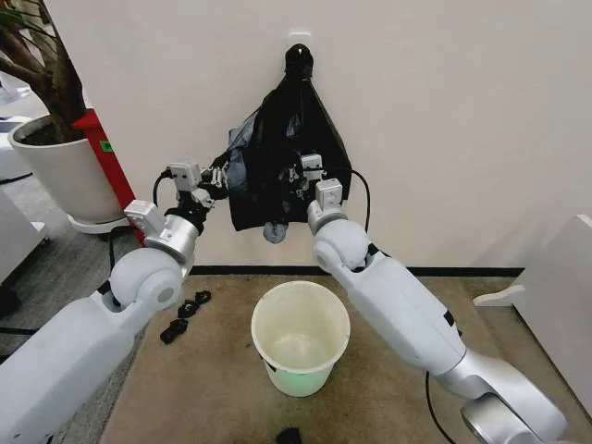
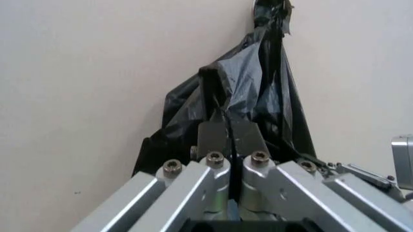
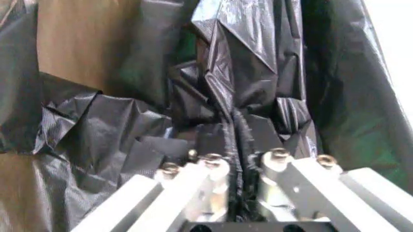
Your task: Place the garbage bag over the trash bin.
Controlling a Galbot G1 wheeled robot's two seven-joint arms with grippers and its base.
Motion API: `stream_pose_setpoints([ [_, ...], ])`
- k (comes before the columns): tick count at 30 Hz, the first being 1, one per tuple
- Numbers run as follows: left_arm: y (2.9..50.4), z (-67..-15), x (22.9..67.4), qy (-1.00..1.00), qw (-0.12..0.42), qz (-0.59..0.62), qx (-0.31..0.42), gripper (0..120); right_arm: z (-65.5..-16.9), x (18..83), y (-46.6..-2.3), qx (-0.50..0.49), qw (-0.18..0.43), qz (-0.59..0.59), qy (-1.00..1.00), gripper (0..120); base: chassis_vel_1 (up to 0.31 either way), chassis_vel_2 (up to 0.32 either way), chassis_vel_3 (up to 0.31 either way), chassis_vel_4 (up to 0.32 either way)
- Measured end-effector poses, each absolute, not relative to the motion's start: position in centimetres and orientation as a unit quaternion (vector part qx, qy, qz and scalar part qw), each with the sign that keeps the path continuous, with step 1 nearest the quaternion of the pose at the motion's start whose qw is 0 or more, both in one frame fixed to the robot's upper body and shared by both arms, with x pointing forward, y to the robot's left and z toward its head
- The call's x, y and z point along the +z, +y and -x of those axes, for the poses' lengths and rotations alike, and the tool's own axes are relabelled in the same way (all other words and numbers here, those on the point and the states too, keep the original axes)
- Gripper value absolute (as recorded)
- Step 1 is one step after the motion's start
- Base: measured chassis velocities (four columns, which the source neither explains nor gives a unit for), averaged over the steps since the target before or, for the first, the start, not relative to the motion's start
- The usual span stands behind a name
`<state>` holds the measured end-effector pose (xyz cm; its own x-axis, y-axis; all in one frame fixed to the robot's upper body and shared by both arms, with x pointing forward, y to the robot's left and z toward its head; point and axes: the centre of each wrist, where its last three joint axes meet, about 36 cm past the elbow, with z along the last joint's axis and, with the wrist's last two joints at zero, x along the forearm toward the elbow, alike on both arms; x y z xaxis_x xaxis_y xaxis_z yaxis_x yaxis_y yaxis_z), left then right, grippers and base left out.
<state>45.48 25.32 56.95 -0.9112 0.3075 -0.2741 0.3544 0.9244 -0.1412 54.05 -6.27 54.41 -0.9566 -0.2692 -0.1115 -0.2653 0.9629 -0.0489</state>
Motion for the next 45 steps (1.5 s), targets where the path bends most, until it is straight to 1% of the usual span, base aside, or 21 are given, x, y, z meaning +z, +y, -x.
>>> stream_pose_setpoints([
  [10, 25.4, -45.8, 57.0, 0.971, 0.129, -0.174, -0.098, 0, -53.7, 55.3, -6.7, -0.008, 0.067, 0.132, 0.989, 0, 0.000, 0.000, 0.000, 0.000],
  [14, 25.4, -45.7, 57.1, 0.969, 0.130, -0.179, -0.111, 0, -53.1, 57.4, -8.2, 0.009, 0.090, 0.120, 0.989, 0, 0.000, 0.000, 0.000, 0.000],
  [17, 25.3, -45.5, 57.0, 0.968, 0.129, -0.181, -0.118, 0, -52.0, 58.3, -9.5, 0.023, 0.093, 0.118, 0.988, 0, 0.000, 0.000, 0.000, 0.000],
  [19, 25.1, -45.0, 56.6, 0.967, 0.125, -0.183, -0.124, 0, -49.9, 59.1, -11.1, 0.043, 0.079, 0.122, 0.988, 0, 0.000, 0.000, 0.000, 0.000],
  [22, 24.5, -43.7, 55.3, 0.966, 0.106, -0.188, -0.140, 0, -45.7, 57.8, -14.3, 0.047, 0.031, 0.139, 0.989, 0, 0.000, 0.000, 0.000, 0.000],
  [24, 24.3, -43.4, 55.0, 0.966, 0.100, -0.190, -0.145, 0, -44.8, 57.2, -15.0, 0.043, 0.020, 0.141, 0.989, 0, 0.000, 0.000, 0.000, 0.000],
  [26, 23.0, -41.6, 53.7, 0.963, 0.077, -0.198, -0.169, 0, -41.7, 55.0, -16.8, 0.035, -0.024, 0.147, 0.988, 0, 0.000, 0.000, 0.000, 0.000],
  [29, 21.6, -39.8, 53.0, 0.957, 0.055, -0.207, -0.193, 0, -39.7, 54.3, -17.8, 0.037, -0.041, 0.144, 0.988, 0, 0.000, 0.000, 0.000, 0.000],
  [30, 21.6, -39.8, 53.0, 0.957, 0.055, -0.207, -0.193, 0, -39.7, 54.3, -17.8, 0.037, -0.041, 0.144, 0.988, 0, 0.000, 0.000, 0.000, 0.000],
  [34, 20.6, -38.5, 53.5, 0.951, 0.047, -0.222, -0.212, 0, -38.7, 55.5, -18.6, 0.035, -0.024, 0.142, 0.989, 0, 0.000, 0.000, 0.000, 0.000],
  [40, 20.9, -38.7, 54.8, 0.949, 0.061, -0.228, -0.208, 0, -39.1, 56.8, -19.0, 0.032, 0.005, 0.141, 0.990, 0, 0.000, 0.000, 0.000, 0.000],
  [43, 21.3, -39.3, 55.6, 0.949, 0.074, -0.228, -0.204, 0, -40.2, 56.9, -18.7, 0.023, 0.050, 0.154, 0.987, 0, 0.000, 0.000, 0.000, 0.000],
  [44, 21.4, -39.5, 55.7, 0.949, 0.075, -0.228, -0.203, 0, -40.5, 56.9, -18.6, 0.016, 0.062, 0.156, 0.986, 4, 0.000, 0.000, 0.000, 0.000],
  [45, 21.4, -39.5, 55.7, 0.949, 0.075, -0.228, -0.203, 0, -40.5, 56.9, -18.6, 0.016, 0.062, 0.156, 0.986, 4, 0.000, 0.000, 0.000, 0.000],
])
